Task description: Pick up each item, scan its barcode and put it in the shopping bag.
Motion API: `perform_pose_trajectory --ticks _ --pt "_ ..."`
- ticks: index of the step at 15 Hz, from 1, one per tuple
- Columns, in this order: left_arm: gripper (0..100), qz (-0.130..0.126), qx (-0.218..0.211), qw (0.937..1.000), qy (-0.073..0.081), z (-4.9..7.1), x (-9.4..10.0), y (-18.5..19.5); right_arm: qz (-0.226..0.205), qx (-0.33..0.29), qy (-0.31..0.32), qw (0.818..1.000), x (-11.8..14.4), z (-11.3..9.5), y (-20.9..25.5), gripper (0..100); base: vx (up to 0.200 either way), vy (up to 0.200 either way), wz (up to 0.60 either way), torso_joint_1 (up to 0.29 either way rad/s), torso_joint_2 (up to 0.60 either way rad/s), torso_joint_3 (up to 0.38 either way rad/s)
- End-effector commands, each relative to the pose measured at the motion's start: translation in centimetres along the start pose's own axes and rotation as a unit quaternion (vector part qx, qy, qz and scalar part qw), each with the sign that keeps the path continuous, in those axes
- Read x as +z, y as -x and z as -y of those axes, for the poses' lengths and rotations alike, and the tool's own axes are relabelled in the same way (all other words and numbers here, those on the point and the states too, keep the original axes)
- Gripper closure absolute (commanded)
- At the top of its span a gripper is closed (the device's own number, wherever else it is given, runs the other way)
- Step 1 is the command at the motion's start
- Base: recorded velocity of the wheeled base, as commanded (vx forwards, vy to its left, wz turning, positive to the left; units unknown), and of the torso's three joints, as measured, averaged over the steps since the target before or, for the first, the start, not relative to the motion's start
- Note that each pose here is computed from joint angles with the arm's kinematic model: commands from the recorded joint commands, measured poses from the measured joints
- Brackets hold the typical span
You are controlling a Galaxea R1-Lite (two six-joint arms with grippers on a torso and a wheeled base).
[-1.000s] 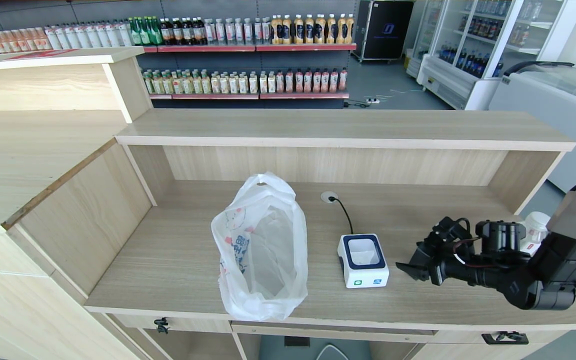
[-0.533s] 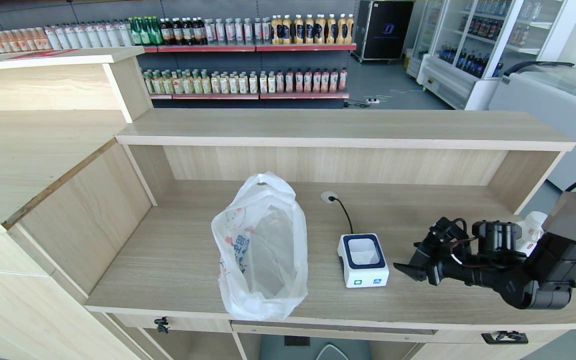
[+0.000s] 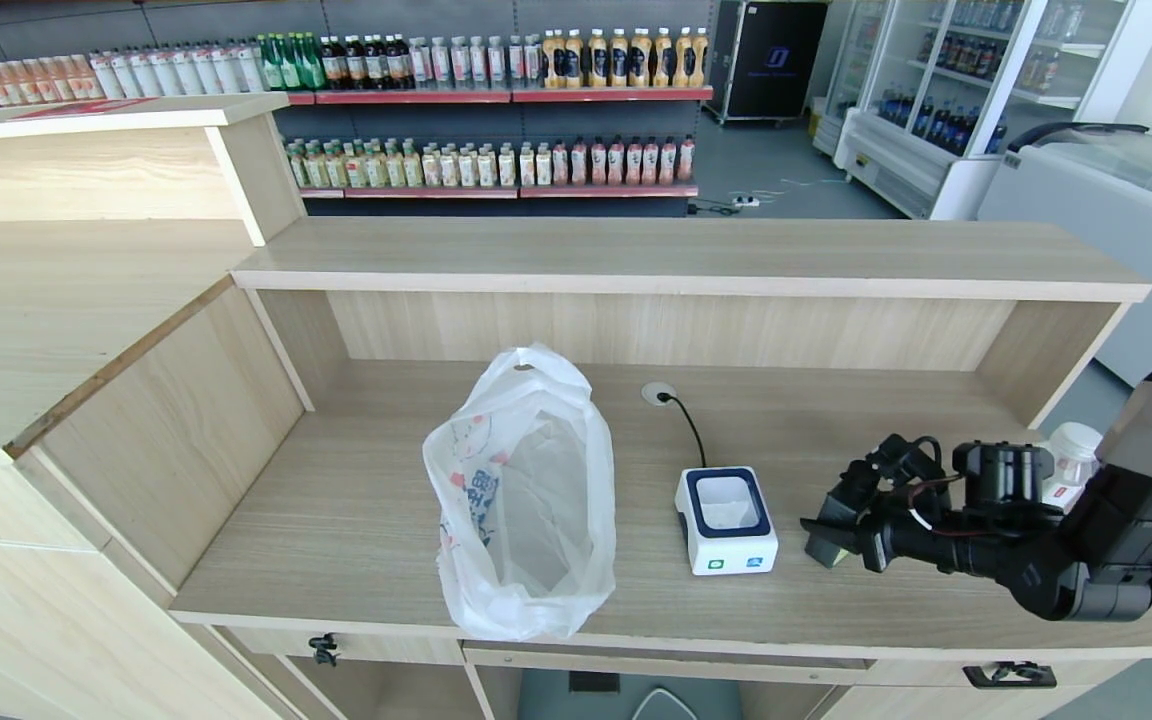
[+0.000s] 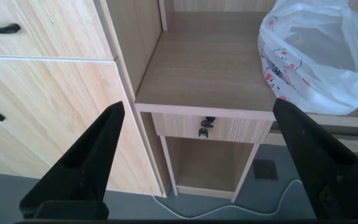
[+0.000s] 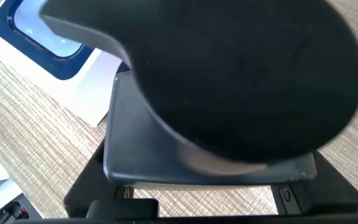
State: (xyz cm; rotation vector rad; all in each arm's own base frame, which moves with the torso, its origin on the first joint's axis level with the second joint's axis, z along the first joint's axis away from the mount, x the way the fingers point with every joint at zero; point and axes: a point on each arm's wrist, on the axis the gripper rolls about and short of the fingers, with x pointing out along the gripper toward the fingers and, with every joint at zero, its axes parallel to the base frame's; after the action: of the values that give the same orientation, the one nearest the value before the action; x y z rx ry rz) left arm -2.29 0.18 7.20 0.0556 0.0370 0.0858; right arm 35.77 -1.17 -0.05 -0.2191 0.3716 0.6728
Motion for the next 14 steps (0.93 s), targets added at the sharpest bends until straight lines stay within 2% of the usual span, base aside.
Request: perform_pose_trajectory --ticks 1,2,4,5,8,11,14 --pt "0 0.0 0.0 1.0 0.0 0.0 0.0 0.0 0.019 -0.011 0.014 1.0 2.0 -0.3 1.9 100 0.0 0.0 0.0 0.0 0.0 0.0" --pt "0 0.0 0.0 1.0 -0.001 0.0 0.0 0.0 0.031 -0.011 0.021 0.999 3.1 -0.6 2.8 100 0.0 0.0 0.0 0.0 0.0 0.0" --pt "0 0.0 0.0 1.0 -0.001 0.0 0.0 0.0 0.1 0.032 0.036 0.994 7.2 -2.4 6.7 100 0.0 0.0 0.0 0.0 0.0 0.0" --pt "0 0.0 0.0 1.0 -0.001 0.0 0.0 0.0 0.125 0.035 0.045 0.99 9.1 -3.5 8.7 100 0.0 0.0 0.0 0.0 0.0 0.0" --pt "0 0.0 0.0 1.0 -0.001 0.0 0.0 0.0 0.2 0.055 0.113 0.972 13.4 -6.0 13.1 100 0.0 0.0 0.0 0.0 0.0 0.0" --pt "0 0.0 0.0 1.0 0.0 0.0 0.0 0.0 0.25 0.09 0.173 0.948 15.6 -7.9 16.2 100 0.0 0.0 0.0 0.0 0.0 0.0" --pt "0 0.0 0.0 1.0 -0.001 0.0 0.0 0.0 0.297 0.109 0.226 0.921 17.2 -9.4 16.3 100 0.0 0.0 0.0 0.0 0.0 0.0"
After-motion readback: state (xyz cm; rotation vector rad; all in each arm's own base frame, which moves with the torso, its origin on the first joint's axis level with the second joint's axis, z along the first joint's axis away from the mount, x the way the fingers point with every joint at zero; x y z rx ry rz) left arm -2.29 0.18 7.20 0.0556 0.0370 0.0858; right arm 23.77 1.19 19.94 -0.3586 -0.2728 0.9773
